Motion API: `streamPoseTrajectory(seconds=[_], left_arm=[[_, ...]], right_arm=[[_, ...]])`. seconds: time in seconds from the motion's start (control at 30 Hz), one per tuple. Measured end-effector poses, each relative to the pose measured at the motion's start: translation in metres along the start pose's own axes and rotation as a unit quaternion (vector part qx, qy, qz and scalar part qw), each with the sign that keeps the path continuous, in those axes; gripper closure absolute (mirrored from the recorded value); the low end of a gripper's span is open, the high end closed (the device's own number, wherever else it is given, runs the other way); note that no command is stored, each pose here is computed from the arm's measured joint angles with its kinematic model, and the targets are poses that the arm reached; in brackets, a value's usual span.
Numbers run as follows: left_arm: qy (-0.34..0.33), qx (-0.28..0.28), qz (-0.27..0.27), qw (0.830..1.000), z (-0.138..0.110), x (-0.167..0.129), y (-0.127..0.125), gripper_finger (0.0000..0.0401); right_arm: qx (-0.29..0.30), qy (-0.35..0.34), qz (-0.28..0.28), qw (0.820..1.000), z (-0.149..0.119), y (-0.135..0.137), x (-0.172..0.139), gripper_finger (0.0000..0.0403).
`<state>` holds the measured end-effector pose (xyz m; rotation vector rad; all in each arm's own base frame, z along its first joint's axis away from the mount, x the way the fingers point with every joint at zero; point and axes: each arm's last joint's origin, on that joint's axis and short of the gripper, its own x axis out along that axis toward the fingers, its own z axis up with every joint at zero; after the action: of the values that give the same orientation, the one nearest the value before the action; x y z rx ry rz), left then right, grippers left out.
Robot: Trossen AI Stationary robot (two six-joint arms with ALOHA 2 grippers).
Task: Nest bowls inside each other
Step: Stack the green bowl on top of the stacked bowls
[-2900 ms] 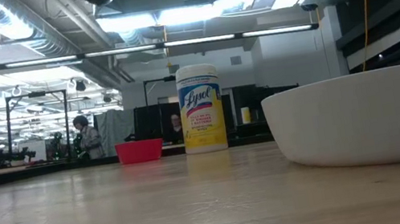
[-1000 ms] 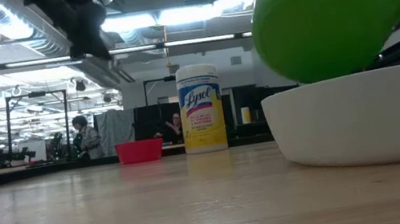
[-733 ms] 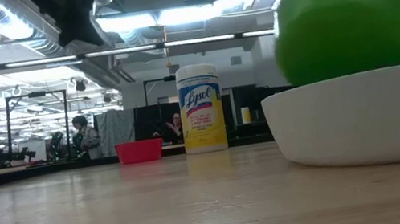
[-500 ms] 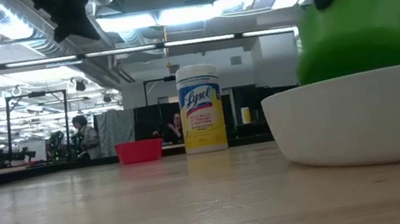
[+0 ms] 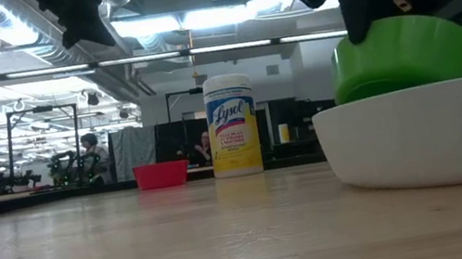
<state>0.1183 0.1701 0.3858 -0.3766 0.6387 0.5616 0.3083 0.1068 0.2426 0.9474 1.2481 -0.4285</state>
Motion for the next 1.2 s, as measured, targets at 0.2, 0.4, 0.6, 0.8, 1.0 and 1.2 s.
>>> streamPoseTrajectory(seconds=[0.2,0.4,0.6,0.8,1.0,1.2], left_arm=[[0.0,0.001,0.0,1.0,0.0,0.0001,0.0001,0.0398],[0.0,0.004,0.0,1.0,0.0002,0.0002,0.0001,0.0398],[-0.002,0.006,0.0,1.0,0.0006,0.0002,0.0001,0.0397],[-0.001,0.006,0.0,1.0,0.0007,0.0007,0.0004,0.0383],[-0.005,0.005,0.002,1.0,0.0013,0.0004,0.0013,0.0356],[-0.007,-0.004,0.008,1.0,0.0011,-0.0007,0.0046,0.0344]], right_arm=[[-0.006,0.008,0.003,1.0,0.0019,-0.0006,-0.0003,0.0403],[-0.012,0.015,0.005,1.0,0.0015,-0.0005,-0.0003,0.0403],[-0.025,0.011,0.005,1.0,0.0018,-0.0005,-0.0003,0.0376],[-0.028,0.019,0.007,0.999,0.0013,-0.0004,-0.0003,0.0278],[-0.02,0.022,0.008,1.0,0.0012,-0.0003,-0.0003,0.0201],[-0.015,0.013,0.002,1.0,0.0016,-0.0008,0.0003,0.0178]])
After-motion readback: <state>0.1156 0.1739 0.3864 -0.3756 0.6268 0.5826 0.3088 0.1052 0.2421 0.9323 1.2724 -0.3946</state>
